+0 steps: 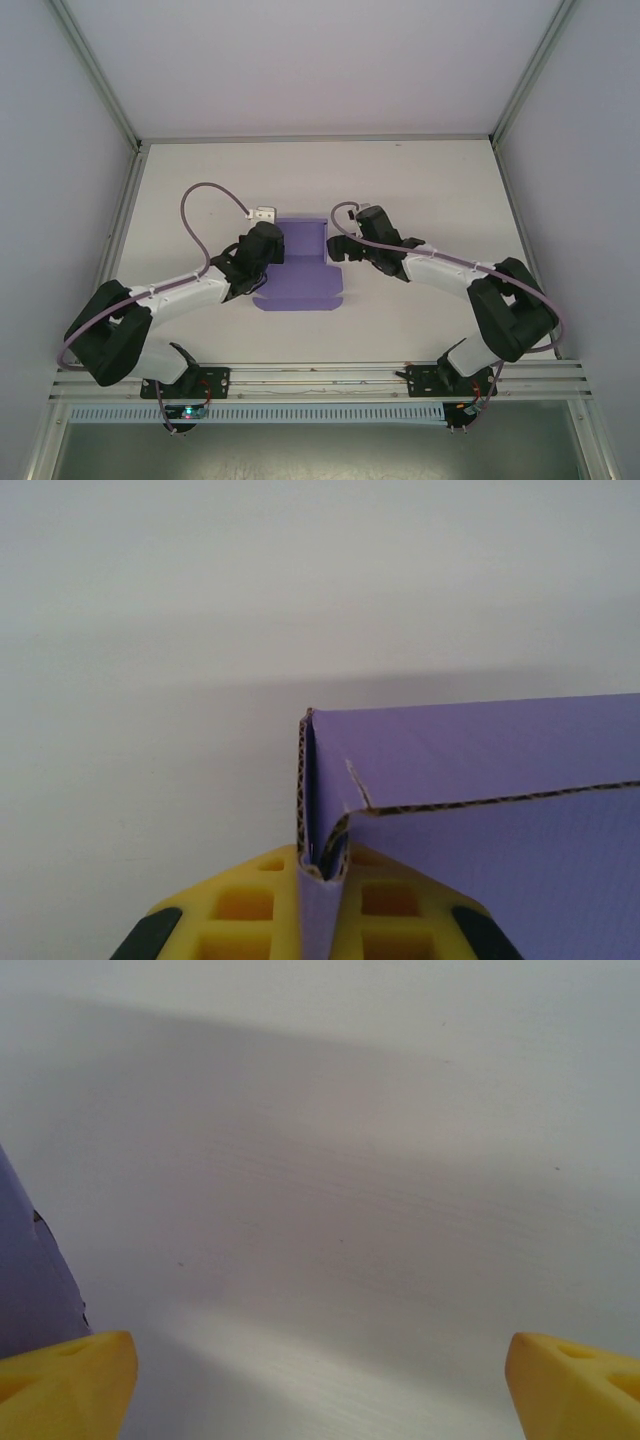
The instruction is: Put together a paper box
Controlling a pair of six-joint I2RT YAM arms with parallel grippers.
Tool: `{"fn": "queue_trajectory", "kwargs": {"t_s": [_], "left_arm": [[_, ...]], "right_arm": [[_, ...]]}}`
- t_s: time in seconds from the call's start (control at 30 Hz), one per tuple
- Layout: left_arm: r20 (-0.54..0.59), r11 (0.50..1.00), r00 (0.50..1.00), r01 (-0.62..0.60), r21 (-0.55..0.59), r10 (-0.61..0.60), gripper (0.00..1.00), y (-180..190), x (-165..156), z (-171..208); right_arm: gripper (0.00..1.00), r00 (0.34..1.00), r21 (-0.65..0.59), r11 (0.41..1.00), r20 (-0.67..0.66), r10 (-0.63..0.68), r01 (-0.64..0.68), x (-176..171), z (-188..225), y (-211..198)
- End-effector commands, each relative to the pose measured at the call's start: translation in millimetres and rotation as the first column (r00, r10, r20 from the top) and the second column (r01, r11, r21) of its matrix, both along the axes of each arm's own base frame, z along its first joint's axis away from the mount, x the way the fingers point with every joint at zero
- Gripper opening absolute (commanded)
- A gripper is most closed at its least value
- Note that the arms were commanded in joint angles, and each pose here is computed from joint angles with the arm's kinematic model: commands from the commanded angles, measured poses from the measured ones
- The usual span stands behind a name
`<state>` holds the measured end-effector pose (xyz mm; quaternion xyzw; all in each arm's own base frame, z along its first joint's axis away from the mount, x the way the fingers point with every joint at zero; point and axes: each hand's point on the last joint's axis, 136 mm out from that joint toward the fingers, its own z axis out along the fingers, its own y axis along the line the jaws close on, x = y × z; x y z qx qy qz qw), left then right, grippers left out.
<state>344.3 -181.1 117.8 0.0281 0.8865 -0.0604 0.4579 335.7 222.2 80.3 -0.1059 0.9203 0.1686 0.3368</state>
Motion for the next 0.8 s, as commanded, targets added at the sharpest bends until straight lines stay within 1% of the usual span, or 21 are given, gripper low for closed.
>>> {"fn": "queue_trajectory", "kwargs": {"t_s": [0.0, 0.1, 0.17, 0.2, 0.27, 0.33, 0.37, 0.4, 0.43, 0.47, 0.5, 0.53, 0.57, 0.6, 0.7, 0.73, 0.77], "left_arm": [[0.004, 0.996, 0.996, 0.089, -0.009, -0.089, 0.0, -23.3, 2.8, 8.5], [0.007, 0.994, 0.995, 0.102, 0.034, -0.102, 0.0, -22.8, 5.4, 8.7], [0.008, 0.99, 0.993, 0.12, 0.077, -0.121, 0.0, -22.7, 7.6, 9.0], [0.0, 0.984, 0.989, 0.148, 0.104, -0.148, 0.0, -24.1, 8.6, 9.2], [-0.04, 0.956, 0.967, 0.256, 0.144, -0.253, 0.0, -32.3, 6.6, 7.4], [-0.117, 0.893, 0.912, 0.409, 0.186, -0.393, 0.0, -44.3, -0.7, 3.8], [-0.165, 0.848, 0.874, 0.485, 0.213, -0.458, 0.0, -48.8, -5.4, 1.4], [-0.209, 0.808, 0.841, 0.539, 0.238, -0.5, 0.0, -51.0, -9.0, -1.0], [-0.259, 0.757, 0.797, 0.602, 0.254, -0.546, 0.0, -53.8, -14.3, -3.8], [-0.32, 0.693, 0.739, 0.67, 0.264, -0.593, 0.0, -56.8, -20.6, -6.9], [-0.371, 0.64, 0.684, 0.725, 0.255, -0.628, 0.0, -60.4, -25.8, -4.6], [-0.428, 0.579, 0.619, 0.78, 0.237, -0.658, 0.0, -63.2, -33.0, -5.5], [-0.493, 0.507, 0.538, 0.836, 0.21, -0.684, 0.0, -64.9, -42.0, -7.5], [-0.536, 0.452, 0.478, 0.871, 0.19, -0.696, 0.0, -65.8, -46.1, -8.2], [-0.61, 0.321, 0.356, 0.932, 0.171, -0.708, 0.0, -71.4, -42.7, -10.8], [-0.635, 0.268, 0.298, 0.952, 0.146, -0.713, 0.0, -74.2, -44.3, -12.8], [-0.657, 0.225, 0.247, 0.967, 0.119, -0.712, 0.0, -76.5, -45.7, -15.5]], "right_arm": [[0.96, 0.995, 0.065, 0.994, 0.055, 0.081, -0.084, 4.0, 22.9, 30.8], [0.98, 0.999, 0.013, 1.0, 0.052, 0.016, -0.017, 2.2, 17.4, 11.5], [0.98, 0.998, -0.023, 0.999, 0.048, -0.041, 0.042, -2.0, 15.3, -8.7], [0.98, 0.997, -0.042, 0.997, 0.046, -0.068, 0.07, -5.8, 15.0, -20.8], [0.98, 0.991, -0.073, 0.989, 0.051, -0.125, 0.129, -14.7, 15.7, -44.5], [0.98, 0.978, -0.102, 0.974, 0.06, -0.198, 0.203, -25.3, 17.6, -73.8], [0.98, 0.971, -0.107, 0.965, 0.064, -0.231, 0.237, -31.5, 19.4, -87.8], [0.98, 0.964, -0.107, 0.959, 0.069, -0.257, 0.263, -36.6, 22.0, -99.1], [0.98, 0.956, -0.104, 0.951, 0.076, -0.283, 0.29, -40.6, 24.4, -109.6], [0.98, 0.946, -0.098, 0.942, 0.09, -0.311, 0.32, -45.6, 28.6, -121.4], [0.98, 0.936, -0.09, 0.935, 0.11, -0.333, 0.343, -49.5, 33.1, -131.1], [0.98, 0.927, -0.075, 0.929, 0.128, -0.352, 0.362, -53.7, 37.2, -138.9], [0.98, 0.916, -0.044, 0.922, 0.146, -0.374, 0.384, -57.2, 43.1, -145.8], [0.98, 0.911, -0.01, 0.923, 0.162, -0.379, 0.385, -59.7, 48.1, -148.6], [0.98, 0.909, 0.081, 0.932, 0.202, -0.364, 0.354, -67.2, 61.5, -149.6], [0.98, 0.91, 0.099, 0.932, 0.205, -0.361, 0.348, -69.8, 63.1, -149.6], [0.98, 0.912, 0.106, 0.934, 0.203, -0.357, 0.342, -71.9, 63.2, -149.5]]}}
